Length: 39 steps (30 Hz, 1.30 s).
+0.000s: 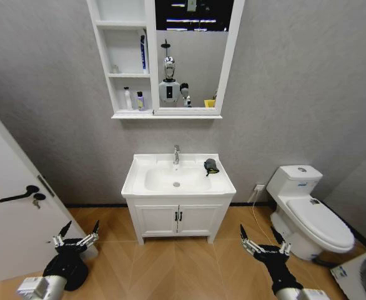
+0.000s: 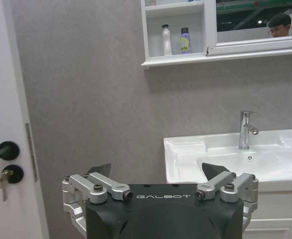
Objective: Move facial cleanser and shampoo from washbasin to cabinet, then wipe washbasin with towel.
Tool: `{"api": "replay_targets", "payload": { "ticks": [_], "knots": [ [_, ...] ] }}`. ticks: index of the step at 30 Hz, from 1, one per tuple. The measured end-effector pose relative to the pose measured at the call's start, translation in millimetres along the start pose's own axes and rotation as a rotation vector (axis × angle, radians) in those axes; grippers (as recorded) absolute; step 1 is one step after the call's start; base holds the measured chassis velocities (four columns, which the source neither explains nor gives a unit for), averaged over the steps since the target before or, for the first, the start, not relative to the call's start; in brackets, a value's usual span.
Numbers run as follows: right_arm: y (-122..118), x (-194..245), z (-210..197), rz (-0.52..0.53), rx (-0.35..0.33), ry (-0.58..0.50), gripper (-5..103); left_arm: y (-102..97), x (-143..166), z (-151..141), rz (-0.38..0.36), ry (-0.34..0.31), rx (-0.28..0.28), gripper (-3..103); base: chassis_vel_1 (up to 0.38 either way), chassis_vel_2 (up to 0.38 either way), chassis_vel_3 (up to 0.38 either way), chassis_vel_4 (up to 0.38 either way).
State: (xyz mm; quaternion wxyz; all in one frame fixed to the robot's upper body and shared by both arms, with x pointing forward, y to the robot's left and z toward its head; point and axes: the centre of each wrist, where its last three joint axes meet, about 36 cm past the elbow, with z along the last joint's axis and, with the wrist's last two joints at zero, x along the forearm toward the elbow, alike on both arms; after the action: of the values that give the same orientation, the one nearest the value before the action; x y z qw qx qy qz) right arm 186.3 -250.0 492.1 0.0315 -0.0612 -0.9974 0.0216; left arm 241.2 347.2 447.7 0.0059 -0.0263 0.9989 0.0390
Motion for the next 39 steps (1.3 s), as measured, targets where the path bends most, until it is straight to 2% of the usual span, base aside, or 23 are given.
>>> {"api": "replay_targets", "payload": {
  "ticks": [17, 39],
  "knots": [
    [0.0, 0.0, 0.0, 0.000, 0.000, 0.000, 100, 0.0, 0.1, 0.1, 0.000, 0.000, 0.000, 100, 0.296, -0.290, -0.297, 0.293],
    [0.0, 0.0, 0.0, 0.000, 0.000, 0.000, 100, 0.0, 0.0, 0.0, 0.000, 0.000, 0.000, 100, -0.038, -0.009, 0.041, 0.025]
  ]
}}
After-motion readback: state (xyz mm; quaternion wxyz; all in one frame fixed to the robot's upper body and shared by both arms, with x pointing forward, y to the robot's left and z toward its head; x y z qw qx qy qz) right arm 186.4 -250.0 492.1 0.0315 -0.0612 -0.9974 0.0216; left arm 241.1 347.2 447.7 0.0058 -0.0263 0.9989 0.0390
